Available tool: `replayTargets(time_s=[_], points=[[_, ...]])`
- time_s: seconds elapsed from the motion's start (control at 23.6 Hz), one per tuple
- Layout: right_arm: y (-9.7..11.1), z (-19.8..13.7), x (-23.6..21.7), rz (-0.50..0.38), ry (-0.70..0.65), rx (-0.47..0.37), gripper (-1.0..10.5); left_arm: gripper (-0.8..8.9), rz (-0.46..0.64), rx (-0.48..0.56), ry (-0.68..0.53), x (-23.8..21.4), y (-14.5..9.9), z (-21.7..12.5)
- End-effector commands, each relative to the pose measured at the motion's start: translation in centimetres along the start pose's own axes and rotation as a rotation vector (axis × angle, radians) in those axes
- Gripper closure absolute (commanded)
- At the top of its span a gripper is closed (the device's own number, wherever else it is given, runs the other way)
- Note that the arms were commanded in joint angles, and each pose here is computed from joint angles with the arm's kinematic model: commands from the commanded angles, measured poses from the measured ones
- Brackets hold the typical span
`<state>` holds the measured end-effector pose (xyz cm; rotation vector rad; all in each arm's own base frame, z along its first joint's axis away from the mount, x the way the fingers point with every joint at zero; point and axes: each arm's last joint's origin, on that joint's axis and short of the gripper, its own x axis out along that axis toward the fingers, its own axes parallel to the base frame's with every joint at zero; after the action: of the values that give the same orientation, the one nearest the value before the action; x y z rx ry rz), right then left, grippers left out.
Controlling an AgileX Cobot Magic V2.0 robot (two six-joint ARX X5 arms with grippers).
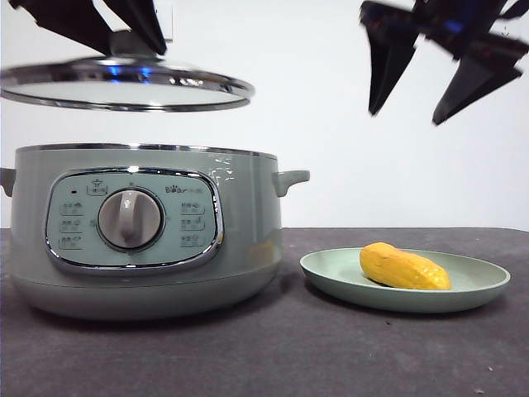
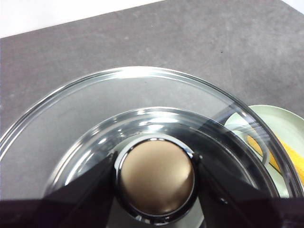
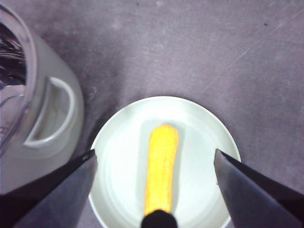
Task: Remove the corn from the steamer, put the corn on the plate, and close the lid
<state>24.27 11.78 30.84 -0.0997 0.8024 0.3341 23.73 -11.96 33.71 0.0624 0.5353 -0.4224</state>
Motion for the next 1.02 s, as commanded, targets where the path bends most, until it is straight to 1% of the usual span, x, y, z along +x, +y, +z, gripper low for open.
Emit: replayTargets(time_s=[0.04, 0.34, 0.47, 0.64, 0.72, 0.85, 1.02], points=[[-0.1, -0.2, -1.1, -0.002, -0.013, 0.01, 5.4, 8.22, -0.03, -0.01, -0.025, 0.7, -0.3, 0.4], [-0.3, -0.6, -4.2, 0.002, -0.071, 0.013, 5.4, 8.22, -0.035, -0.018, 0.072, 3.7, -0.5, -0.7], [-0.4, -0.7, -4.4, 0.002, -0.068, 0.013, 5.4, 8.22, -0.086, -0.035, 0.1, 3.7, -0.8, -1.0], [-0.4, -0.8, -4.4, 0.001, -0.064, 0.013, 5.4, 8.22, -0.08, -0.029, 0.15, 3.8, -0.8, -1.5], [-0.4, -0.8, -4.4, 0.002, -0.063, 0.013, 5.4, 8.22, -0.074, -0.026, 0.156, 4.0, -0.8, -1.5], [-0.4, -0.8, -4.4, 0.001, -0.056, 0.012, 5.4, 8.22, -0.001, -0.01, 0.147, 4.0, -0.6, -1.5], [-0.4, -0.9, -4.4, 0.0, -0.045, 0.012, 5.4, 8.22, -0.001, -0.011, 0.147, 4.0, -0.6, -1.5]])
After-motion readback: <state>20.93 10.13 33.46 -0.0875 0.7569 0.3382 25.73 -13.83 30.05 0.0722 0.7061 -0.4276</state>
